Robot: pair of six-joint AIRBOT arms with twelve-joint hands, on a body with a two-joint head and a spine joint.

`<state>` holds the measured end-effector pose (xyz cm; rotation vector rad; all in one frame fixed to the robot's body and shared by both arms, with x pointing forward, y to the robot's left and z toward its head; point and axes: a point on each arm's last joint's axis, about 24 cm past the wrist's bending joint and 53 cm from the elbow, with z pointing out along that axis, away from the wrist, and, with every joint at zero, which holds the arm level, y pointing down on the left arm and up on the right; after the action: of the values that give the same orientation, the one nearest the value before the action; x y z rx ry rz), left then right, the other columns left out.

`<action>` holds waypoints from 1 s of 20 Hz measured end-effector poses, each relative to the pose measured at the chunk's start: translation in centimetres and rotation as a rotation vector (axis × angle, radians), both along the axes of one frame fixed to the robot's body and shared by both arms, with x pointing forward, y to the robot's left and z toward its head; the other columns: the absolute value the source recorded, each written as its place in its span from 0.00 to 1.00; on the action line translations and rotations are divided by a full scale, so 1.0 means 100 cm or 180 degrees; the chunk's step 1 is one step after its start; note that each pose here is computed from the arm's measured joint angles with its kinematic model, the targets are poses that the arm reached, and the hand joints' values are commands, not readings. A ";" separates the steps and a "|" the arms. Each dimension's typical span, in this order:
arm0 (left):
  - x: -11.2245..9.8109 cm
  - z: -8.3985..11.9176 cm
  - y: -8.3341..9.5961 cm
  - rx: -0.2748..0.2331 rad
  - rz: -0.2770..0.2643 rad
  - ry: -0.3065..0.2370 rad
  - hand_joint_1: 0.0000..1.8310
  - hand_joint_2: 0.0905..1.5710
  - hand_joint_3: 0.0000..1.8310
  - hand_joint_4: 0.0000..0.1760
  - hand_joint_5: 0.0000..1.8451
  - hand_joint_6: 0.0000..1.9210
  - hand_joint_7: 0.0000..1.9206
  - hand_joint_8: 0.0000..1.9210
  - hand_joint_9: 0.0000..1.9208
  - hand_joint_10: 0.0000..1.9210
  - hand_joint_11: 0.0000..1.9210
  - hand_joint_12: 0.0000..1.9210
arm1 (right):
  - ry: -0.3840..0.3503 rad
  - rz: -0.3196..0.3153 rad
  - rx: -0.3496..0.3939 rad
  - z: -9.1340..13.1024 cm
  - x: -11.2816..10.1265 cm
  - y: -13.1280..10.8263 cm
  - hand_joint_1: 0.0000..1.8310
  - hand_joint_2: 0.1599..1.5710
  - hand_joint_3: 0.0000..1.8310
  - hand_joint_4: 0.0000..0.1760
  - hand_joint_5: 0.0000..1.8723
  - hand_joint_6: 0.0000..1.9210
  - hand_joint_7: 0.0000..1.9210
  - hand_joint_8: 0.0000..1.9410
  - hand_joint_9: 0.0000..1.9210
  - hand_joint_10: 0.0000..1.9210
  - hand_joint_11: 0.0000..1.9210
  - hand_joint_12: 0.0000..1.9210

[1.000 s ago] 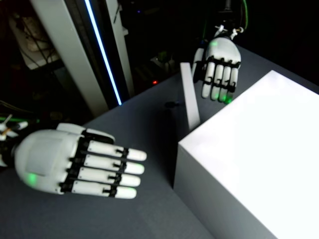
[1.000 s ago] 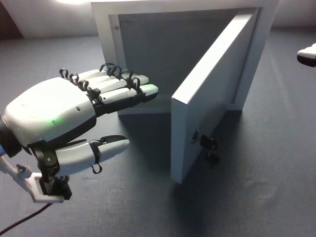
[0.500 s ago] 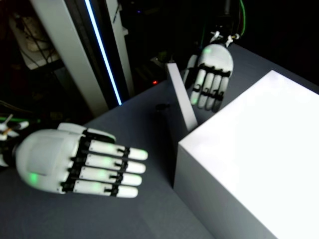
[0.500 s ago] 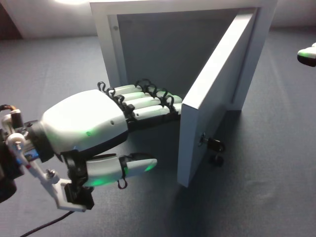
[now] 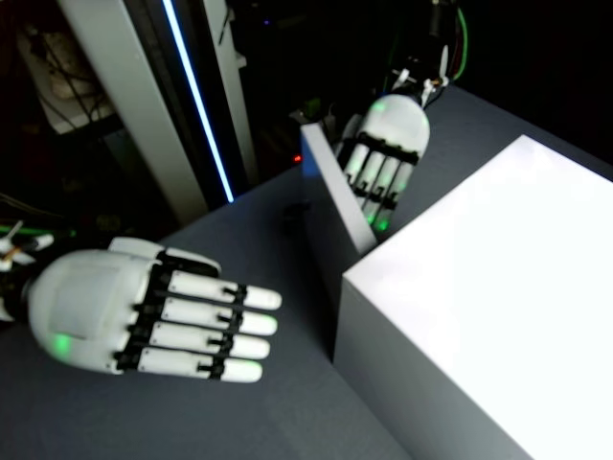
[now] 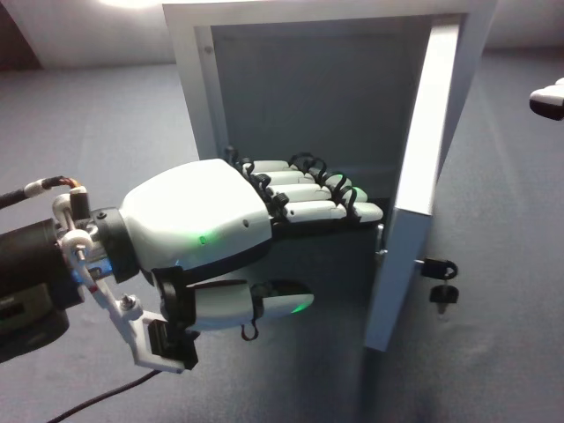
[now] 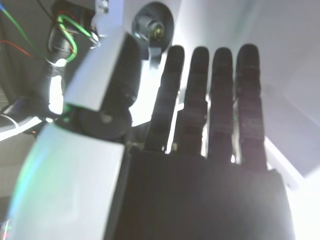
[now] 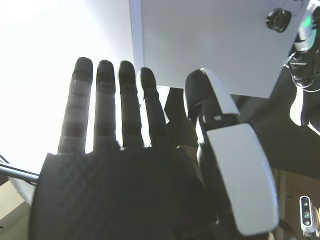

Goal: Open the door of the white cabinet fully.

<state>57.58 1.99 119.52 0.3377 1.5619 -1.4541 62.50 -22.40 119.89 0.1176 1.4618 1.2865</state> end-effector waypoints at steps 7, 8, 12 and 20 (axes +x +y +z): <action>-0.008 0.006 -0.022 -0.0060 -0.0195 -0.0060 0.39 0.86 0.00 0.00 0.18 0.00 0.17 0.00 0.15 0.00 0.17 0.02 | 0.0005 -0.0002 0.0004 -0.001 0.000 0.000 0.28 0.87 0.00 0.00 0.15 0.00 0.15 0.00 0.14 0.00 0.14 0.00; -0.008 0.006 -0.024 -0.0066 -0.0196 -0.0054 0.38 0.86 0.00 0.00 0.17 0.00 0.16 0.00 0.14 0.00 0.16 0.02 | 0.0007 -0.0001 0.0004 -0.001 0.000 0.000 0.29 0.88 0.00 0.00 0.15 0.00 0.15 0.00 0.14 0.00 0.14 0.00; -0.008 0.011 -0.037 -0.0112 -0.0258 -0.0091 0.28 0.91 0.01 0.00 0.14 0.00 0.13 0.00 0.11 0.00 0.14 0.00 | 0.0027 0.0011 0.0017 -0.005 0.001 0.002 0.28 0.88 0.00 0.00 0.15 0.00 0.16 0.00 0.14 0.00 0.13 0.00; -0.010 0.017 -0.056 -0.0204 -0.0358 -0.0135 0.28 0.93 0.00 0.00 0.15 0.01 0.13 0.01 0.11 0.00 0.14 0.00 | 0.0023 0.0019 0.0022 -0.006 0.001 0.003 0.29 0.88 0.00 0.00 0.15 0.00 0.15 0.00 0.14 0.00 0.13 0.00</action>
<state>56.55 -3.61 121.20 0.4217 1.4791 -1.5700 62.61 -22.10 119.33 0.1228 1.4649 1.2973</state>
